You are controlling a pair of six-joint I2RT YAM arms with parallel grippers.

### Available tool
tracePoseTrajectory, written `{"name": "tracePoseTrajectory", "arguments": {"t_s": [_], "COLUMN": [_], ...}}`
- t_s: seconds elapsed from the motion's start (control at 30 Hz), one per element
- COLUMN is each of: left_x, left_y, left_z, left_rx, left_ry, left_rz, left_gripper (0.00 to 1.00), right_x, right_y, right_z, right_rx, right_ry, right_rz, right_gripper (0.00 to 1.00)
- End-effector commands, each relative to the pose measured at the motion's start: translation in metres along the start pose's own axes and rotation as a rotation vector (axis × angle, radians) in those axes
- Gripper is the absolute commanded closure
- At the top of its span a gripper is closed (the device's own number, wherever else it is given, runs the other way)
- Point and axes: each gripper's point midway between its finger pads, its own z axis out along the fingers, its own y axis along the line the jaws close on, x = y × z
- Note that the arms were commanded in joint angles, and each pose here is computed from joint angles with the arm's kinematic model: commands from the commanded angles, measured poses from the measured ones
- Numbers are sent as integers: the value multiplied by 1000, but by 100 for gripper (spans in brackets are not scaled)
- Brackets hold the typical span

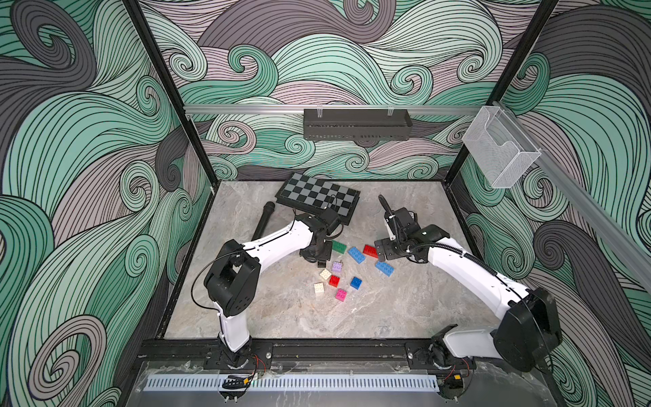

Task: Assemble the letter p with lego
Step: Pick up the lego brick from the center of the board, then assemble the lego brick with the lego brick.

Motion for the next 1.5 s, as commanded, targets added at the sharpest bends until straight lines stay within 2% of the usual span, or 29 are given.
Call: {"name": "tracePoseTrajectory", "arguments": {"t_s": [0.0, 0.1, 0.6, 1.07, 1.47], "left_x": [-7, -9, -6, -5, -7], "left_y": [-10, -10, -12, -12, -12], "left_z": [8, 14, 37, 35, 23], "left_rx": [11, -2, -22, -20, -13], "left_ry": [14, 30, 78, 82, 61], "left_rz": [-42, -64, -85, -91, -159], "left_gripper": [78, 83, 83, 84, 83], "right_x": [4, 6, 8, 8, 9], "right_y": [1, 2, 8, 8, 13], "right_z": [-9, -9, -2, -1, 0], "right_rx": [-19, -26, -49, -52, -74], "right_ry": [0, 3, 32, 34, 43], "right_rz": [9, 8, 3, 3, -3], "right_gripper": [1, 1, 1, 1, 1]}}
